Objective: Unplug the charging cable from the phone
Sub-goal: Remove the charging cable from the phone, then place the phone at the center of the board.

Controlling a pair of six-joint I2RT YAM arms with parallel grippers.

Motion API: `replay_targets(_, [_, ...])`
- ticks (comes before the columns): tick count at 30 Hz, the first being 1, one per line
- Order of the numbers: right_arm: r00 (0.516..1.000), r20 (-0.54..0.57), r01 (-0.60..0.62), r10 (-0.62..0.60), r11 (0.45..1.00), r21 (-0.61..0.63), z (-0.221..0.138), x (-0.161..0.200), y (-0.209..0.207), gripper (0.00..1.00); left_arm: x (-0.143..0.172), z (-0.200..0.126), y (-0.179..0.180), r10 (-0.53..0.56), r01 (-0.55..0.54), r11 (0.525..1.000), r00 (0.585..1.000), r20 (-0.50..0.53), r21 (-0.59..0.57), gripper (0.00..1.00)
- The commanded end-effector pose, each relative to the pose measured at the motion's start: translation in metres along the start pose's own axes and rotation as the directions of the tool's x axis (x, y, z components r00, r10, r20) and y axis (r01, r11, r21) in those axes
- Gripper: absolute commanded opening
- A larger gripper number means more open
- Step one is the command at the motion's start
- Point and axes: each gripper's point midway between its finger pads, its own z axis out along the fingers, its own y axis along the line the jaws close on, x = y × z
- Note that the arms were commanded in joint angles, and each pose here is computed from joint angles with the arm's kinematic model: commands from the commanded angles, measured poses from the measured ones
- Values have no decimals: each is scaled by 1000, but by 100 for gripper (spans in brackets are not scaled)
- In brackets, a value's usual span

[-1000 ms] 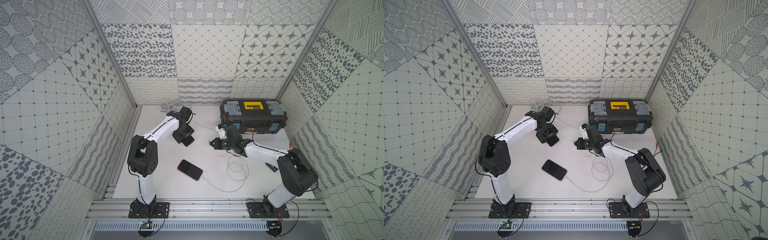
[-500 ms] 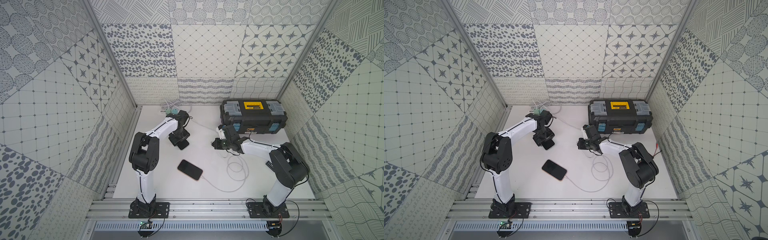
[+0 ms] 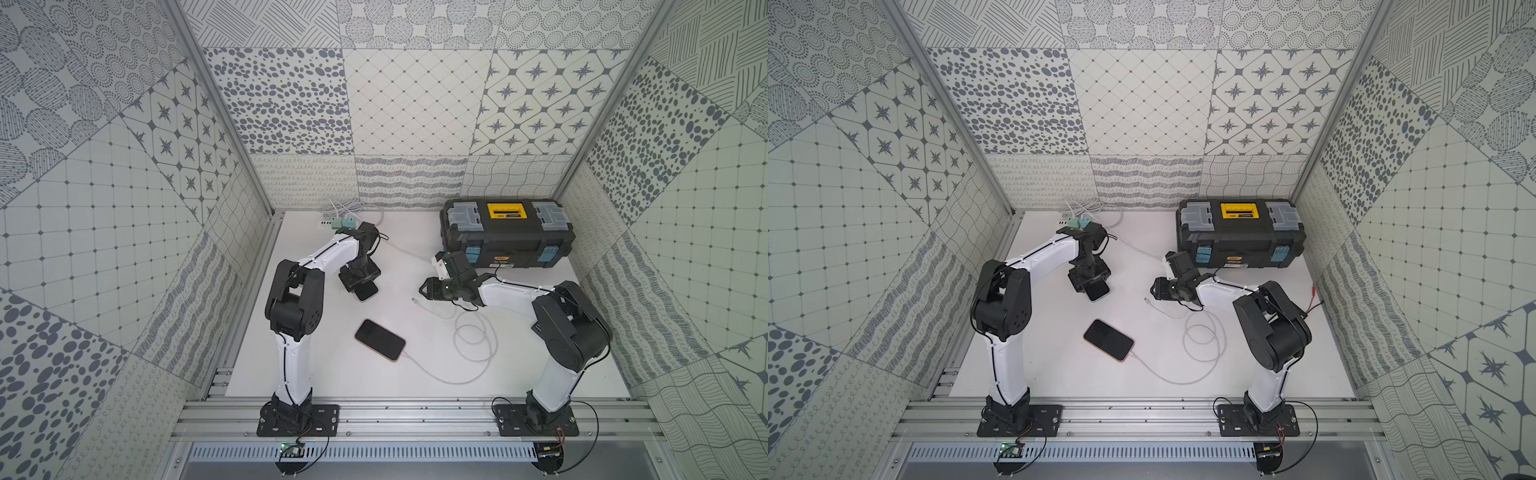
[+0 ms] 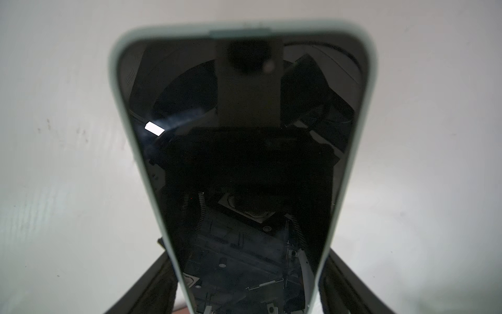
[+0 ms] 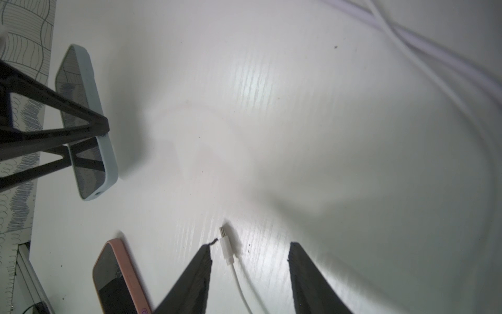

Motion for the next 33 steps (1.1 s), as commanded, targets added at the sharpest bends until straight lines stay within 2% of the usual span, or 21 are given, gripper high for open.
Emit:
replay_targets(1, [999,46,23,-22,1000,-10,-3,-16,9,56,-9,-2,3,124,-124,992,992,10,-29,23])
replay_targets(6, [998,59,28,-27,1000,-11,-11,-17,10,59,-11,1,-1,231,-231,972,973,-5,-34,24])
replay_targets(10, [997,66,32,-32,999,-10,-16,-16,10,59,-10,7,-8,342,-342,940,940,-12,-5,25])
replay_targets(21, [997,69,39,-38,999,-9,-21,-12,9,60,-14,9,3,530,-528,843,848,-10,-101,27])
replay_targets(26, [997,67,37,-36,999,-8,-20,-12,9,60,-8,13,2,590,-591,802,806,-41,-83,28])
replay_targets(33, [998,63,32,-32,999,-2,-19,-10,6,60,-1,21,6,614,-618,783,786,-72,-71,31])
